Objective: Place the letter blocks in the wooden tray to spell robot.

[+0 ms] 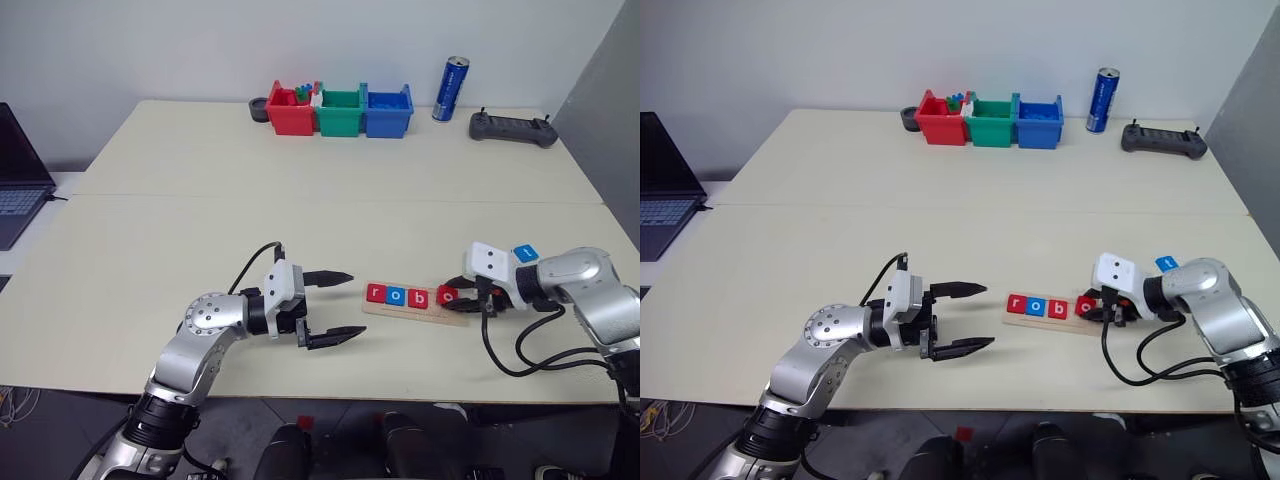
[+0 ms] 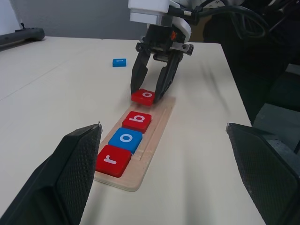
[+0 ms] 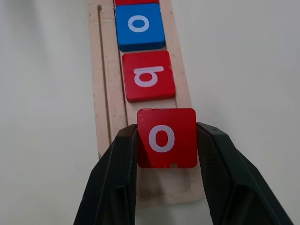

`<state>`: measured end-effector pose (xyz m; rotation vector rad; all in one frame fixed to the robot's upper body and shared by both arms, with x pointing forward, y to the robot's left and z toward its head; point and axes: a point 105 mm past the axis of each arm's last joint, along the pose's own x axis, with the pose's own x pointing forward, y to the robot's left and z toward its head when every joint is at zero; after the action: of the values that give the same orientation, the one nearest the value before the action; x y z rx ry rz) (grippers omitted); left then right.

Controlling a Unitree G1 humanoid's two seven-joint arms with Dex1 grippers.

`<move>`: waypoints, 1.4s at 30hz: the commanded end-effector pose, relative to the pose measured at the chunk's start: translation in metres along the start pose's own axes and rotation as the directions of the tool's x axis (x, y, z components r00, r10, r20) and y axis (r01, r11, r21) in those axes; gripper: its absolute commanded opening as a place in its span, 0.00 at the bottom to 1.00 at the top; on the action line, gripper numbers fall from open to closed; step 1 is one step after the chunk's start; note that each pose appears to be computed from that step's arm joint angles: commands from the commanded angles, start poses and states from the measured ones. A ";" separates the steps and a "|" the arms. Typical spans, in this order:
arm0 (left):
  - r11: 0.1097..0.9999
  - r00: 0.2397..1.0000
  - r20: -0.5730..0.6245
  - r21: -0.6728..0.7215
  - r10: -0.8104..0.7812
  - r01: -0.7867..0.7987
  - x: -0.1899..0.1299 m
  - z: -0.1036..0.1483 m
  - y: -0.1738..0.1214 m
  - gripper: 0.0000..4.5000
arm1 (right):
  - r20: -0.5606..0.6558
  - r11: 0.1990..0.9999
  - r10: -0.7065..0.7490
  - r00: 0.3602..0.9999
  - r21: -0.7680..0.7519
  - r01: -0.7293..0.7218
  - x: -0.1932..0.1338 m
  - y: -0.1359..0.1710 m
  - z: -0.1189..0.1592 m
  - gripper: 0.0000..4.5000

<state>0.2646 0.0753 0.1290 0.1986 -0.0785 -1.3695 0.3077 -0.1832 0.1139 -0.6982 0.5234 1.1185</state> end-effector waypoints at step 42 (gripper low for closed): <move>0.999 1.000 0.004 0.032 0.013 -0.013 -0.003 0.001 -0.005 1.00 | -0.032 0.999 -0.053 0.998 0.009 0.054 -0.037 -0.012 0.004 0.32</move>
<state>0.2624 0.0784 0.1222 0.2007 -0.0586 -1.3499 0.3062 -0.1962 0.1229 -0.7072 0.5743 1.0984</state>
